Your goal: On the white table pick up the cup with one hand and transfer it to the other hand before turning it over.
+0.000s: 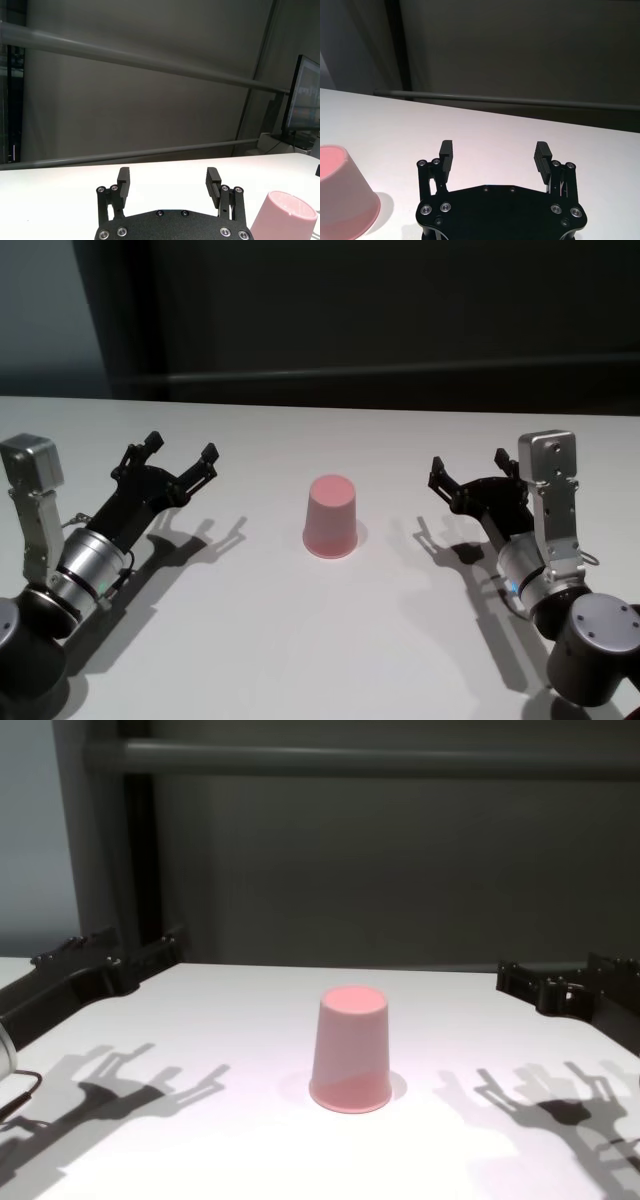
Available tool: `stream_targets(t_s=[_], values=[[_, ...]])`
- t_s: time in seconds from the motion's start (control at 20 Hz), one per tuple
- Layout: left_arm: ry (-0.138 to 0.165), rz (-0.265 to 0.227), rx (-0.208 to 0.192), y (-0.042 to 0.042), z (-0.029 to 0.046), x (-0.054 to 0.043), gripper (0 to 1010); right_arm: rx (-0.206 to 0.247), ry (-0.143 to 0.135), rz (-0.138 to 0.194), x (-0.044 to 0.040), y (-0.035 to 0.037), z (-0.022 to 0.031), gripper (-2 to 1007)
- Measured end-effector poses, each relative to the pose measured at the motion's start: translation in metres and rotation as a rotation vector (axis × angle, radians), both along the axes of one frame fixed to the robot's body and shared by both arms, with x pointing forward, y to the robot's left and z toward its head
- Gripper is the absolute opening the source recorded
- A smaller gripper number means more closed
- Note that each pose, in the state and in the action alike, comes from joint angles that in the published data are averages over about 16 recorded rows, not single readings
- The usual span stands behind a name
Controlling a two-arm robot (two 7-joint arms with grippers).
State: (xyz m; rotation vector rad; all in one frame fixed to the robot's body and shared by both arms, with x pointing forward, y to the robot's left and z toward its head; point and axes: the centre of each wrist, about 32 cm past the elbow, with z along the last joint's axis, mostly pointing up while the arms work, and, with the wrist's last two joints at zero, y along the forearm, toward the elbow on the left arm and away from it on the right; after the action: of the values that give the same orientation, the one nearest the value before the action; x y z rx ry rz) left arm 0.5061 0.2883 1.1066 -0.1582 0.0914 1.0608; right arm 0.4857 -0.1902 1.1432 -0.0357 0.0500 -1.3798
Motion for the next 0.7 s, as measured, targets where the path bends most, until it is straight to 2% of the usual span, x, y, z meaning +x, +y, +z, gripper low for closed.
stream_targets(t_s=[0.7], values=[[0.000, 0.000, 0.000, 0.0000, 0.0000, 0.0000, 1003, 0.002, 0.001, 0.006, 0.0002, -0.0001, 0.0006, 1002]])
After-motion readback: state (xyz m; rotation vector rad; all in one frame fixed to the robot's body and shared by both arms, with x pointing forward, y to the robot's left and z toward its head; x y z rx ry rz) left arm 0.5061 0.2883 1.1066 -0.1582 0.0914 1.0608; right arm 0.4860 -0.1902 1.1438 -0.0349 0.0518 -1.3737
